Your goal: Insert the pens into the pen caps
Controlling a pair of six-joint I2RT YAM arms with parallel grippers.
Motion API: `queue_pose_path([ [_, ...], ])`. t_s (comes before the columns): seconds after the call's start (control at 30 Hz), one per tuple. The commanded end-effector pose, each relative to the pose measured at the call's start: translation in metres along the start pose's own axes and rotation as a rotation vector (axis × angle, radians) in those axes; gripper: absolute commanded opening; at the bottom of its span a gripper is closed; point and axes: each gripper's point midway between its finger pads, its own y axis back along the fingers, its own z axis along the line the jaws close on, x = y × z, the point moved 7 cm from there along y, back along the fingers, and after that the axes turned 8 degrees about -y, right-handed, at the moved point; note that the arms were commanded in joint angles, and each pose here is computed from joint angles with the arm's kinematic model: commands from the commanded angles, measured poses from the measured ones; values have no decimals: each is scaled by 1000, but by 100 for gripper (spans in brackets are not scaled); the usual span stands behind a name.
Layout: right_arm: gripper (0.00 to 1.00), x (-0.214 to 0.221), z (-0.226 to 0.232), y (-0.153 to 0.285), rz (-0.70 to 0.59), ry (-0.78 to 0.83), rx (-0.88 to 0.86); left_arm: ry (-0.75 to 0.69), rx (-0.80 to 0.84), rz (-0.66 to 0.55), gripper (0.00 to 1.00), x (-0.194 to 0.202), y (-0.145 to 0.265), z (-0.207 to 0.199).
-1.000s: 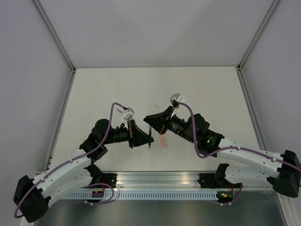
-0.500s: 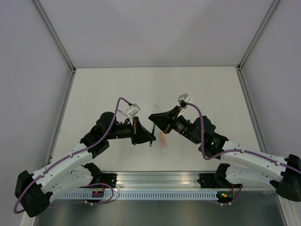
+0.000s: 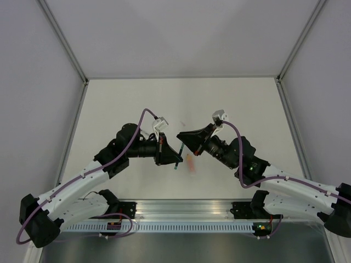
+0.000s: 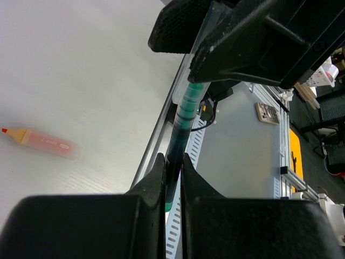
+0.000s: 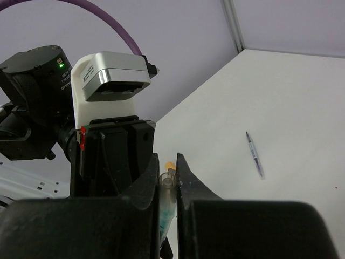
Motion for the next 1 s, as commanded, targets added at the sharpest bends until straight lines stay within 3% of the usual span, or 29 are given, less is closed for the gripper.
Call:
queue_pose_path([
  [0.0, 0, 101, -17, 49, 566, -9, -43, -171, -180, -515, 2, -124, 19, -10],
  [0.53, 0, 126, -31, 60, 561, -46, -28, -157, -212, -584, 2, -151, 21, -15],
  [0.8, 0, 80, -18, 46, 384, -13, 33, -157, -164, -494, 2, -115, 8, -1],
  [0.97, 0, 58, -20, 34, 310, 31, 148, -154, -278, -418, 2, -84, 8, 22],
])
